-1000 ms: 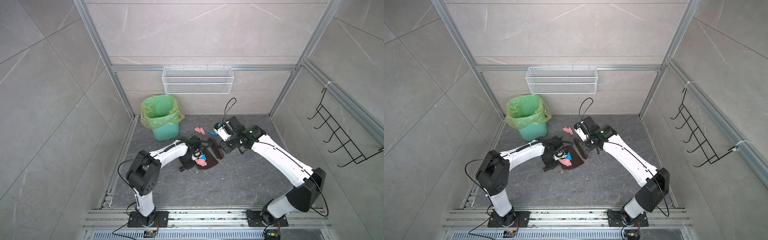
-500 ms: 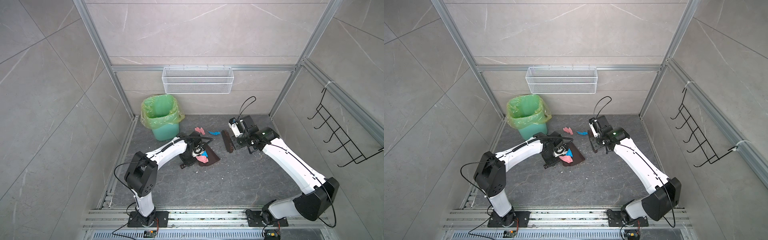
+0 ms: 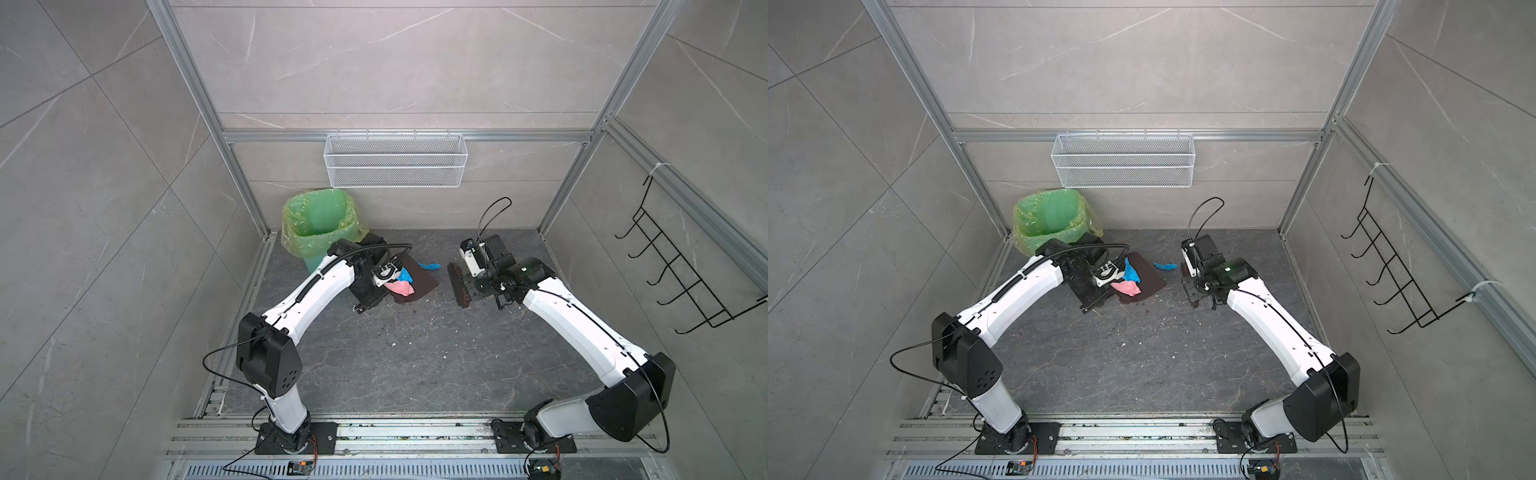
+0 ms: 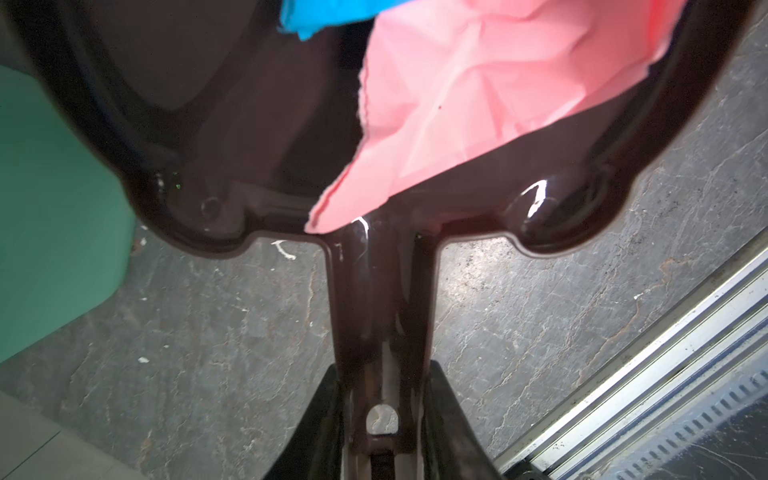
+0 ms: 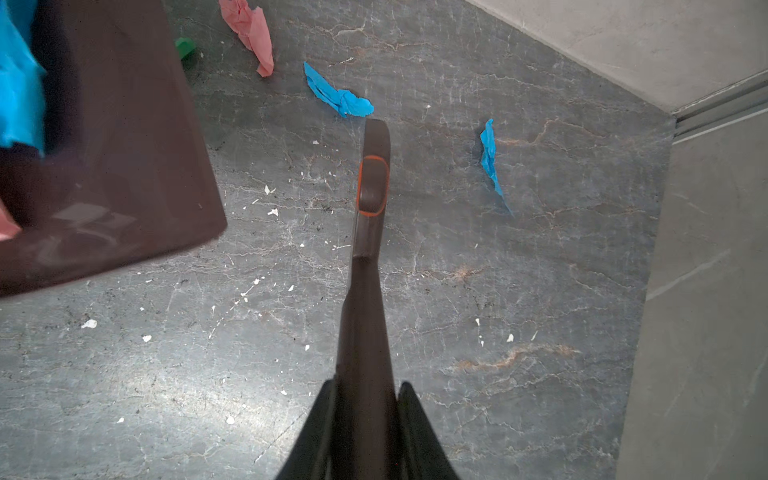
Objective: Sweep away the paper scraps from the table
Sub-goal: 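Lift the dustpan with the left gripper while the right gripper raises the brush, then tilt the dustpan with the left gripper over the green bin to dump scraps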
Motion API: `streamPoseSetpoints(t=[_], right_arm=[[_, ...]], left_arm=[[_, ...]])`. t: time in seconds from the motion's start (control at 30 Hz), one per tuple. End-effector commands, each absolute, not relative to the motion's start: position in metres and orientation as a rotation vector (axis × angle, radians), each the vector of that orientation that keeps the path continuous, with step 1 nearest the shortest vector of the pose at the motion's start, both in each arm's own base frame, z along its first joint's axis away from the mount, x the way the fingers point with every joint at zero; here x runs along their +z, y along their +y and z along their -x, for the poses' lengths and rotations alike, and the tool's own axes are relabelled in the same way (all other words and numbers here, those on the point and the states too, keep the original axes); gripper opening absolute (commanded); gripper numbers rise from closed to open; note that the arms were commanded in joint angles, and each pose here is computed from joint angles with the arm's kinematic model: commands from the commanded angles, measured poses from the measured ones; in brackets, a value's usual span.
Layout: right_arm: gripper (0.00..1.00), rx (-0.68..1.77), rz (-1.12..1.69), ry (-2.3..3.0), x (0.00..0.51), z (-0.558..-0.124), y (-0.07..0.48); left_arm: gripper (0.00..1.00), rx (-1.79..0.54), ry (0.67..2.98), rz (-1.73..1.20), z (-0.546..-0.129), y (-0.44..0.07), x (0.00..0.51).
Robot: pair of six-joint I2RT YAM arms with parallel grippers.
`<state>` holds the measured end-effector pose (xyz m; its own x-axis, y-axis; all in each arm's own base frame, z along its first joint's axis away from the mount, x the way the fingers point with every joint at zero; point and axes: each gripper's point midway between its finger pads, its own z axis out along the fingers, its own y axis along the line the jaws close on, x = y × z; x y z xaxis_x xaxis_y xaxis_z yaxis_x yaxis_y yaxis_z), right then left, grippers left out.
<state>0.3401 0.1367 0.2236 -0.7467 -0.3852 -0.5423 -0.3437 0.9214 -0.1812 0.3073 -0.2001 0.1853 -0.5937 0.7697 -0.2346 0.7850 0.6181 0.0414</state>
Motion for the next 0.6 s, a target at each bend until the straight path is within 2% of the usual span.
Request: streamPoseSetpoints(t=[0.0,0.43,0.57], right_arm=[[0.0,-0.095,0.466,2.438,0.232,-0.346,0.135],[0.0,-0.062,0.489,2.462,0.216,-0.35,0.143],[0.0,-0.037,0.5,2.464,0.215,-0.35,0.147]], left_arm=[[0.0,-0.102,2.571,-1.268,-0.306,-0.187,0.219],[0.0,-0.026,2.523,-0.977,-0.356,-0.124,0.308],[0.0,0.139,2.507,-0.907,-0.375,-0.098,0.324]])
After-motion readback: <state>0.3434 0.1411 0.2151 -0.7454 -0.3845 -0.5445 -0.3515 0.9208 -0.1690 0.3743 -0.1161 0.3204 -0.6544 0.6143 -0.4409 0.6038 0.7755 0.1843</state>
